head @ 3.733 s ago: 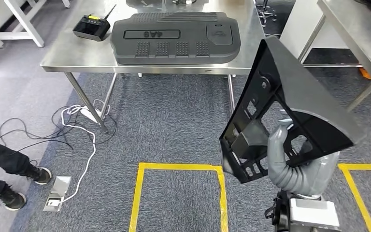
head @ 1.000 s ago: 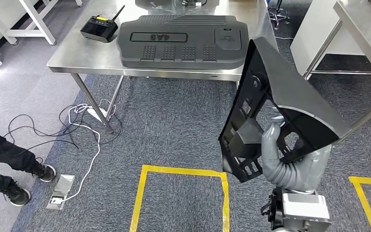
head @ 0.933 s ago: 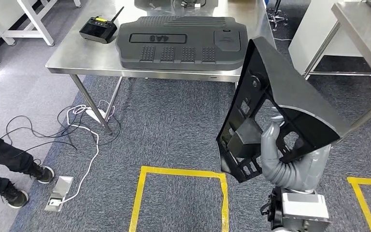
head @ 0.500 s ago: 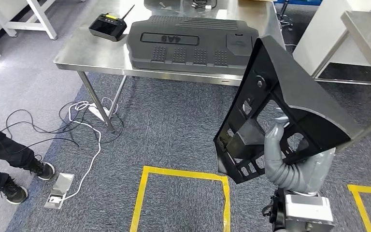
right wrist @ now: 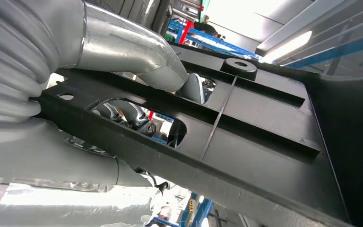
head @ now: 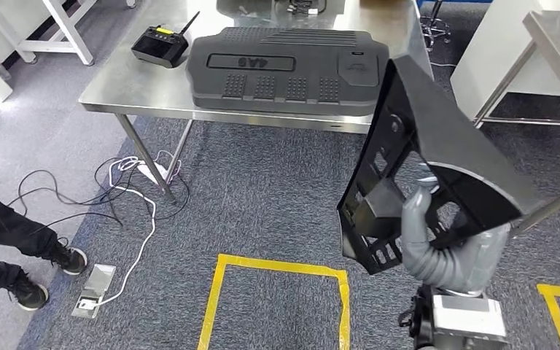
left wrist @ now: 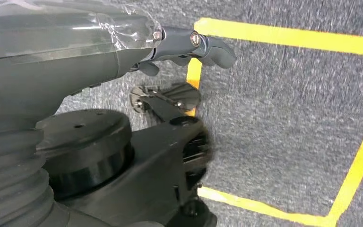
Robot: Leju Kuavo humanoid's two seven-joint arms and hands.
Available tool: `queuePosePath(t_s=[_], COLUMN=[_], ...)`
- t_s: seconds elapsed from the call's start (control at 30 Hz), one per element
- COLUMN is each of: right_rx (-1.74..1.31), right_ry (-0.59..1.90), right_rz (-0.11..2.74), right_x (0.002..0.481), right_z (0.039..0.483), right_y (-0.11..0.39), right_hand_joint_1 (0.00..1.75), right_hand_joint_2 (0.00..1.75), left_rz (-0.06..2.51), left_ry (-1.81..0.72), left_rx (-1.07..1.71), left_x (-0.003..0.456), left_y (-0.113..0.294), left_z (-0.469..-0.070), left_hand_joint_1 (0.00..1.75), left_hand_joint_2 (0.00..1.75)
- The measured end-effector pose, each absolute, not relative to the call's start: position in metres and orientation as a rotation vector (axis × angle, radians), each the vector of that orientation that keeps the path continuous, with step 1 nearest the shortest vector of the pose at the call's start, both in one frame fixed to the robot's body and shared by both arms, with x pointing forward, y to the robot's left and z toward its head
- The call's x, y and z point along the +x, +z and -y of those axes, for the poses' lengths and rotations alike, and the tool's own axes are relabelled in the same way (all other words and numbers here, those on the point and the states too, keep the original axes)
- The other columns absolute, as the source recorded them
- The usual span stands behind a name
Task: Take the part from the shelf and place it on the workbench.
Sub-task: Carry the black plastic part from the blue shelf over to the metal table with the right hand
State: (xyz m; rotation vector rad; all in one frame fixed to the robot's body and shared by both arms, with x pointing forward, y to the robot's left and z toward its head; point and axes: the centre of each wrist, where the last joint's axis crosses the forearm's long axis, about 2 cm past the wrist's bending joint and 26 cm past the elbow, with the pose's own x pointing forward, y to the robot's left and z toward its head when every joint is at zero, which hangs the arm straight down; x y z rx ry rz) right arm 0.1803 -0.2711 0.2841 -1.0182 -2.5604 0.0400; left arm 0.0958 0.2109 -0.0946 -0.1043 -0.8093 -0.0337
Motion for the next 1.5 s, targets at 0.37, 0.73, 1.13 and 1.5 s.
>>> queuePosePath(t_s=[0.37, 0.73, 1.13, 1.5], right_rx=[-1.019, -1.016, -1.015, -1.016], right_ry=[0.044, 0.043, 0.038, 0.037], right_rz=[2.563, 2.560, 2.562, 2.562], right_x=[0.1800, 0.1799, 0.1805, 0.1809], right_z=[0.2712, 0.2712, 0.2712, 0.2712], right_y=[0.2837, 0.2834, 0.2843, 0.2849], right_hand_joint_1=[1.75, 1.75, 1.75, 1.75], right_hand_joint_2=[1.75, 1.75, 1.75, 1.75], left_rz=[0.801, 0.802, 0.798, 0.801], left_ry=[-0.036, -0.034, -0.034, -0.033], left_rx=[-0.108, -0.114, -0.114, -0.114], left_x=[0.0923, 0.0931, 0.0909, 0.0909], left_y=[-0.0955, -0.0953, -0.0959, -0.0958], left_z=[-0.2119, -0.2118, -0.2120, -0.2120], left_hand_joint_1=[0.00, 0.00, 0.00, 0.00], left_hand_joint_2=[1.75, 1.75, 1.75, 1.75])
